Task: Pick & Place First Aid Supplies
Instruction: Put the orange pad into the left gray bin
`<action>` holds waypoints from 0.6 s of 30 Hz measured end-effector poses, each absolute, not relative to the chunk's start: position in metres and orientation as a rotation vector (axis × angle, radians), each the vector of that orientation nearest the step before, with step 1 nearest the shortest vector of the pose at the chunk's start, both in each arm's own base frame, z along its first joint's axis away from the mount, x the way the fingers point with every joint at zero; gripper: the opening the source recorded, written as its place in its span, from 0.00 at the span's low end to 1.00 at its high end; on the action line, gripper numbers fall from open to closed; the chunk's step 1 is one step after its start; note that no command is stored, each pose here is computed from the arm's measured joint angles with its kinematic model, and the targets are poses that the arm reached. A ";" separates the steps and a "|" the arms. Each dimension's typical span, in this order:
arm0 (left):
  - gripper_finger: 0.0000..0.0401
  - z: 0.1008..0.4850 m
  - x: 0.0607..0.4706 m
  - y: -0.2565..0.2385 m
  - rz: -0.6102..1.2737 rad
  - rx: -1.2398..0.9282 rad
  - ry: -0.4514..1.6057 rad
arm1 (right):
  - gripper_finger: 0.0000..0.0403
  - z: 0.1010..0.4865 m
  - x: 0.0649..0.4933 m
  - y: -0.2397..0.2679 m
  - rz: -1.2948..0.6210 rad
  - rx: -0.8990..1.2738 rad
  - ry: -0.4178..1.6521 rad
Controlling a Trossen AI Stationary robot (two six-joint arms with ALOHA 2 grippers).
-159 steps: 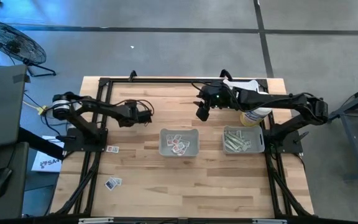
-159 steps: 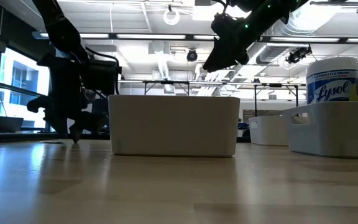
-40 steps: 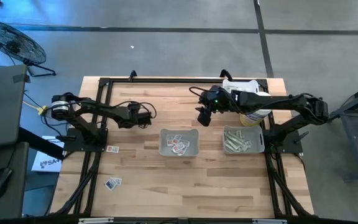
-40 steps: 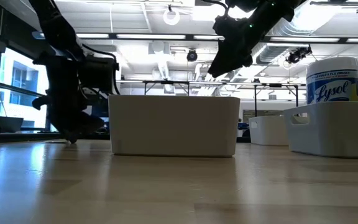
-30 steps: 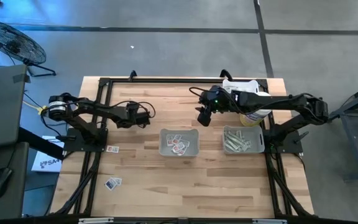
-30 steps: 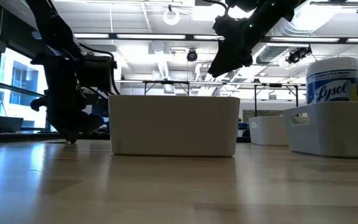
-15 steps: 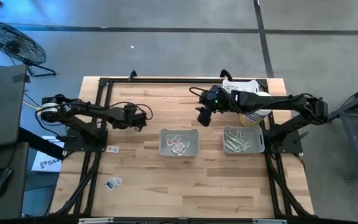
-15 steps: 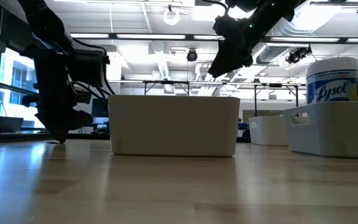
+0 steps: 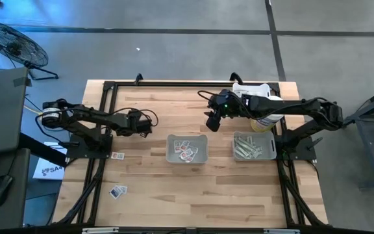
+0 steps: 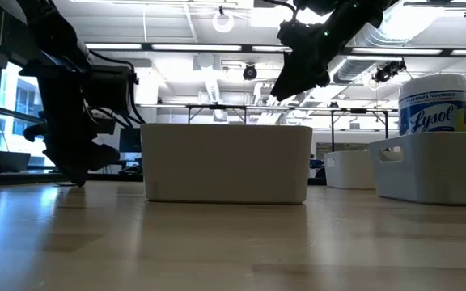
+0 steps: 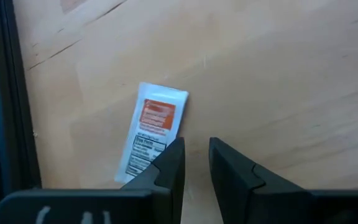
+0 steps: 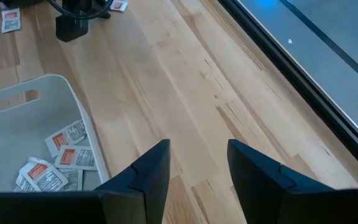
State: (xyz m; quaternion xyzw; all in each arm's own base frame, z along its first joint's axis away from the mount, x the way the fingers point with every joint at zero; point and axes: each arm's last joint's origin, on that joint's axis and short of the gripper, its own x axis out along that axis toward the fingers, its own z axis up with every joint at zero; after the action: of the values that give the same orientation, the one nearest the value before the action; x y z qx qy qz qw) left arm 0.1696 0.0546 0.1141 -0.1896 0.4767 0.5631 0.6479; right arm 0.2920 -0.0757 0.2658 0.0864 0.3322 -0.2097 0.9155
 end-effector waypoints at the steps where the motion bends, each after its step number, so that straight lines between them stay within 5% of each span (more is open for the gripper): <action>1: 0.17 0.114 0.170 0.055 1.281 -0.430 1.082 | 0.38 0.266 0.292 -0.076 -0.432 0.178 0.684; 18: 0.17 0.124 0.168 0.055 1.259 -0.391 1.055 | 0.38 0.266 0.292 -0.076 -0.432 0.178 0.680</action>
State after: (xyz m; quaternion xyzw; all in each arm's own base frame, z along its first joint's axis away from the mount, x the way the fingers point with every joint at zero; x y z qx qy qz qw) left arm 0.1680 0.0554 0.1239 -0.1732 0.4669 0.5573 0.6644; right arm 0.2922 -0.0759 0.2661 0.0866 0.3304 -0.2100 0.9161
